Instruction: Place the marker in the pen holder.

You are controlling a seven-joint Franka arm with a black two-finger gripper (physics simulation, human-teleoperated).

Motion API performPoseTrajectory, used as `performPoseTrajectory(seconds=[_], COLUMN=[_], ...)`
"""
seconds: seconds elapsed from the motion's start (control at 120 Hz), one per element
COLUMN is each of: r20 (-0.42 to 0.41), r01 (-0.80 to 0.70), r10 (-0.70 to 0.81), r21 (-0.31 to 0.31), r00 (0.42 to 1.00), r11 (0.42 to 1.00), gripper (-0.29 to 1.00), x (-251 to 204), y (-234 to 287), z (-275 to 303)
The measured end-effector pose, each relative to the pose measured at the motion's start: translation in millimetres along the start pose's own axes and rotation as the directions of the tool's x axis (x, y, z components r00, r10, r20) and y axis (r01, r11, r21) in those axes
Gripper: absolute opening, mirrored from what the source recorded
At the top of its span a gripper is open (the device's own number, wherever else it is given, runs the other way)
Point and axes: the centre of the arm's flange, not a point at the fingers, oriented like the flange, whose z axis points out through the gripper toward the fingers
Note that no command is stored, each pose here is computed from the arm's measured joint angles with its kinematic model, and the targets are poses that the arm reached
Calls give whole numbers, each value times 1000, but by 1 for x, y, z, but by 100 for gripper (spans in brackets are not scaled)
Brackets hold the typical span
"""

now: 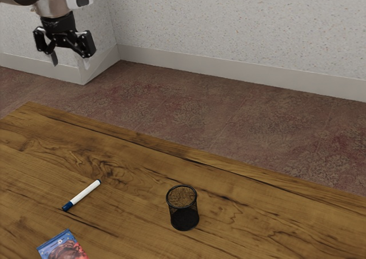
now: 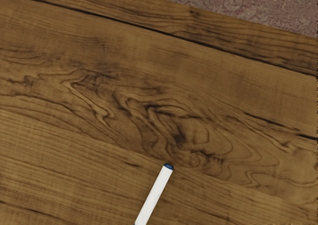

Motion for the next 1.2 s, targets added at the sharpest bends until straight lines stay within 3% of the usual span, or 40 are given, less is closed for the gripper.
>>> performPoseTrajectory(seconds=[0.208, 0.342, 0.408, 0.5, 0.758, 1.2], r20=[15, 191, 287, 350, 393, 455], r01=[-66, 16, 19, 0, -63, -167], r10=[66, -19, -22, -1, 68, 180], r21=[-3, 18, 13, 3, -25, -69], r00=[998, 981, 958, 937, 917, 872], r11=[998, 1000, 1000, 1000, 998, 984], gripper=[70, 70, 70, 70, 70, 70], x=[-13, -27, -34, -43, -47, -60], y=[34, -13, -12, -2, 16, 3], z=[6, 93, 153, 219, 321, 381])
